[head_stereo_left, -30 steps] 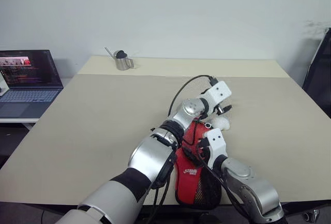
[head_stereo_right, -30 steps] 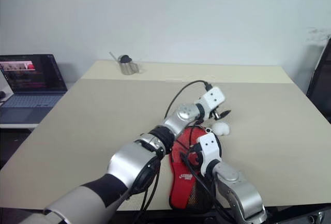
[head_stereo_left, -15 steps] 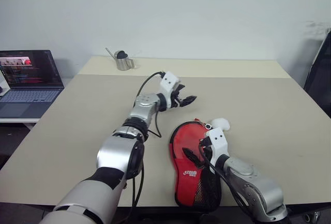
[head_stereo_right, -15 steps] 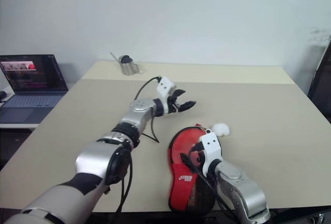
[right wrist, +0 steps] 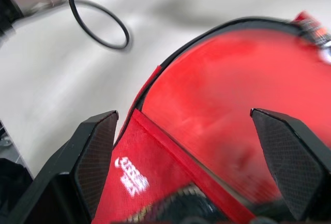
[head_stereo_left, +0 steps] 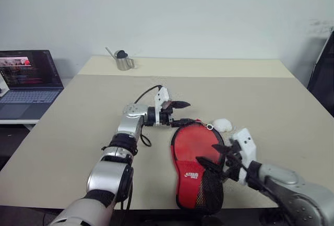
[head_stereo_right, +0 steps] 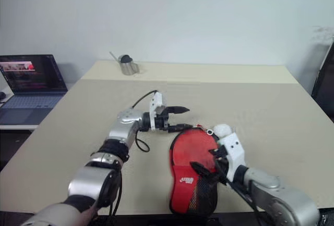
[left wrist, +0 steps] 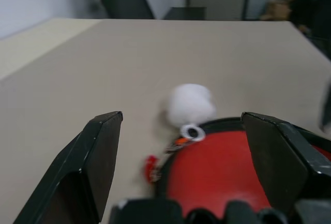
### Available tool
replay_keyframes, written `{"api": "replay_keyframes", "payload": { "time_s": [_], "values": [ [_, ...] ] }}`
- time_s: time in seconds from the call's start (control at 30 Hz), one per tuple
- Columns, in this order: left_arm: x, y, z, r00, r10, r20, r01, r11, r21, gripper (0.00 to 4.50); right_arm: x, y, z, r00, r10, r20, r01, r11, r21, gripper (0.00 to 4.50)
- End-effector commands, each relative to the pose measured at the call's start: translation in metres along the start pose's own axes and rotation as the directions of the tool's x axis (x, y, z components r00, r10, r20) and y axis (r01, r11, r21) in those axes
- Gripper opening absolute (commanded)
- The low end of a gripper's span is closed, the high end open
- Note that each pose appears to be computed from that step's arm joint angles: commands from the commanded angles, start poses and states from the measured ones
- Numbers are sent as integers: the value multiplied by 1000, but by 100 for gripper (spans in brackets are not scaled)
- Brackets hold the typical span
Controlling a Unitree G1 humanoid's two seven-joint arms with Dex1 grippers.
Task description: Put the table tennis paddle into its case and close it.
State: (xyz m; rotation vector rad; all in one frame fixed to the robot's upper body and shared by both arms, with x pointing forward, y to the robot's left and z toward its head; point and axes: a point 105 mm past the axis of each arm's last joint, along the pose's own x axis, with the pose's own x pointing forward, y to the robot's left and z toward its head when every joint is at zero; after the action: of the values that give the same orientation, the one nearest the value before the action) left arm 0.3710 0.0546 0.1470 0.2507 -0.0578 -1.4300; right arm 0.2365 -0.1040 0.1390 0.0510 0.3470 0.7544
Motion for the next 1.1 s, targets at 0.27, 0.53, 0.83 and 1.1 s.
{"api": "replay_keyframes", "payload": {
  "time_s": [0.27, 0.53, 0.83, 1.1],
  "values": [
    [13, -24, -17, 994, -57, -97, 65, 995, 75, 400, -49, -57, 40, 981, -187, 46, 191, 977, -94, 450],
    [36, -30, -38, 986, -70, -151, 85, 992, 94, 400, -27, -89, 52, 961, -267, 70, 273, 958, -90, 450],
    [32, -27, -47, 985, -51, -164, 59, 997, 46, 400, 7, -123, 57, 951, -290, 108, 290, 957, 8, 450],
    [29, -29, -48, 983, -67, -169, 75, 996, 42, 400, 34, -136, 48, 956, -280, 84, 275, 959, 67, 450]
  ]
}}
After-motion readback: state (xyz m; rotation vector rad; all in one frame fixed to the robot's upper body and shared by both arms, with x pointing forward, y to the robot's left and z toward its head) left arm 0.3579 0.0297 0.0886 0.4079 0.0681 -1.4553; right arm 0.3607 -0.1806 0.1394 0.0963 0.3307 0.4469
